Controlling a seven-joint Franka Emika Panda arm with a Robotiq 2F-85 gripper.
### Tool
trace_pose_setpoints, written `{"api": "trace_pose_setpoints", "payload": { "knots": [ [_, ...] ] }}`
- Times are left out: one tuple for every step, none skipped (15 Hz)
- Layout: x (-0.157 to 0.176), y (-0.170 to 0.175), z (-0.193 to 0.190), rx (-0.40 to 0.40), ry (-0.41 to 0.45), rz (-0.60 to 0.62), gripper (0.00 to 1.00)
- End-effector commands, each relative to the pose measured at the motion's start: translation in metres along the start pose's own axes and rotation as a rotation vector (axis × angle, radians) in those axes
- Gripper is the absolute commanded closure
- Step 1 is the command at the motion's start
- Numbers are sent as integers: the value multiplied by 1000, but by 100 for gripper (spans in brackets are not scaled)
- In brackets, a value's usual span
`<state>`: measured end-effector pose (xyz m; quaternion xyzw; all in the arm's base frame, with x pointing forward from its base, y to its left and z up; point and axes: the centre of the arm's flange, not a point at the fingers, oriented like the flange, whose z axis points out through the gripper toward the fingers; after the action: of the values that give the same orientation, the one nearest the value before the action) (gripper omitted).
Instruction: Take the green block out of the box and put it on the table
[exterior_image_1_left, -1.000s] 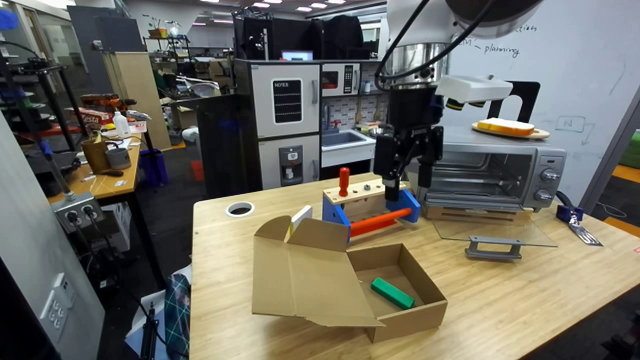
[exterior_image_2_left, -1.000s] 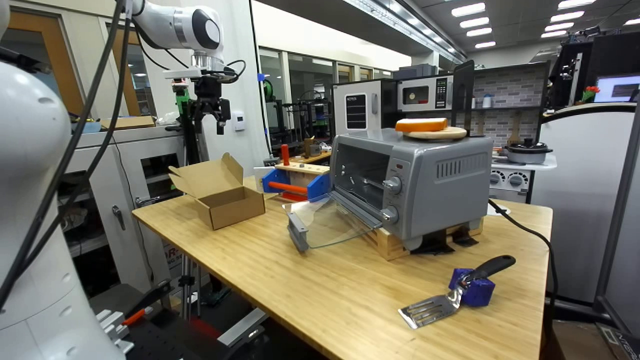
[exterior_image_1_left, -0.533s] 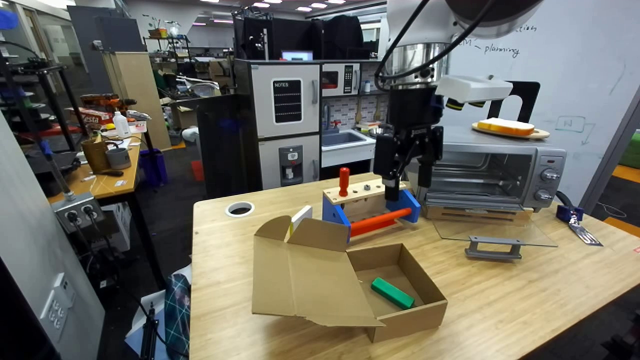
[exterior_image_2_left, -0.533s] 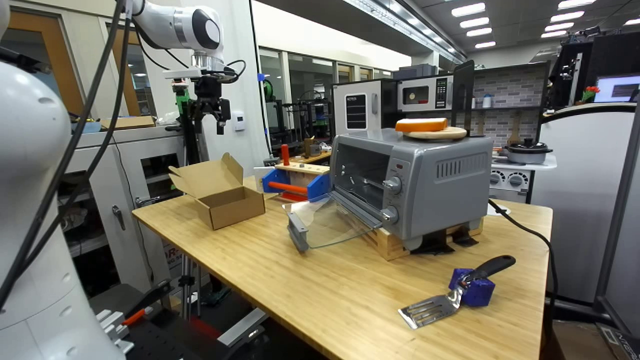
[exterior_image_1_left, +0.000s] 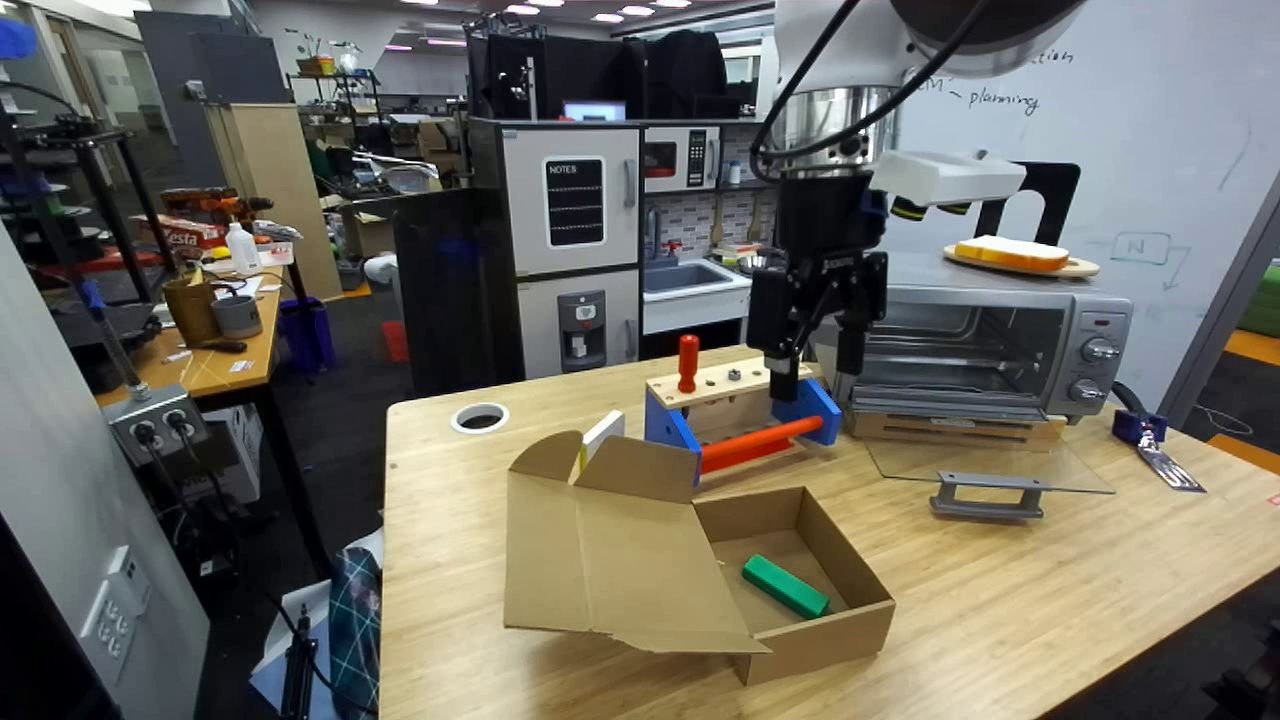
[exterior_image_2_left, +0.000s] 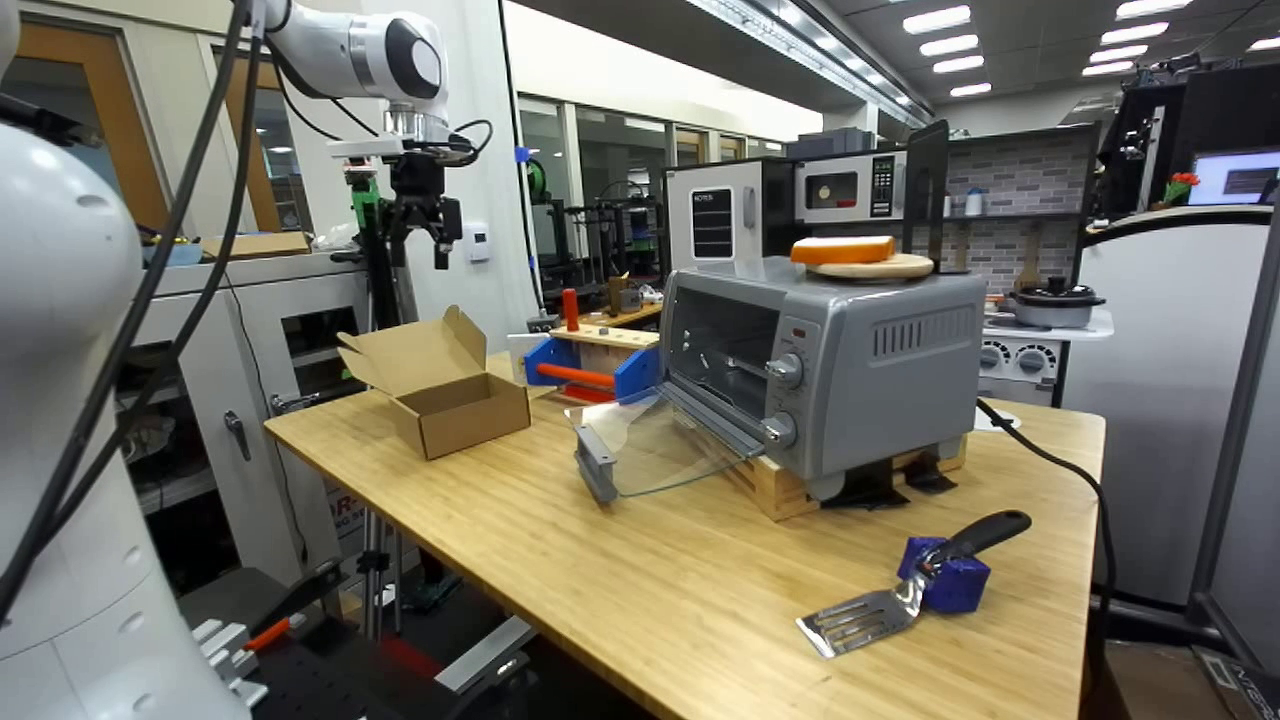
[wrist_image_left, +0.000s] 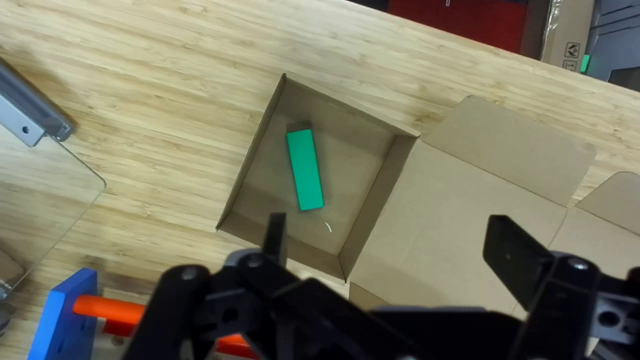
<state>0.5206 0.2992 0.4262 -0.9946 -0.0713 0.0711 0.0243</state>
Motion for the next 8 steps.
{"api": "trace_pose_setpoints", "payload": {
  "knots": [
    [8, 4, 4, 11, 5, 14, 0],
    [11, 6, 6, 3, 5, 21, 0],
    [15, 9, 9, 10, 0, 23, 0],
    [20, 11, 14, 7, -4, 27, 0],
    [25, 13, 20, 3, -14, 29, 0],
    [30, 15, 25, 3, -22, 33, 0],
    [35, 16, 31, 6, -29, 38, 0],
    [39, 18, 37, 11, -35, 40, 0]
  ]
}}
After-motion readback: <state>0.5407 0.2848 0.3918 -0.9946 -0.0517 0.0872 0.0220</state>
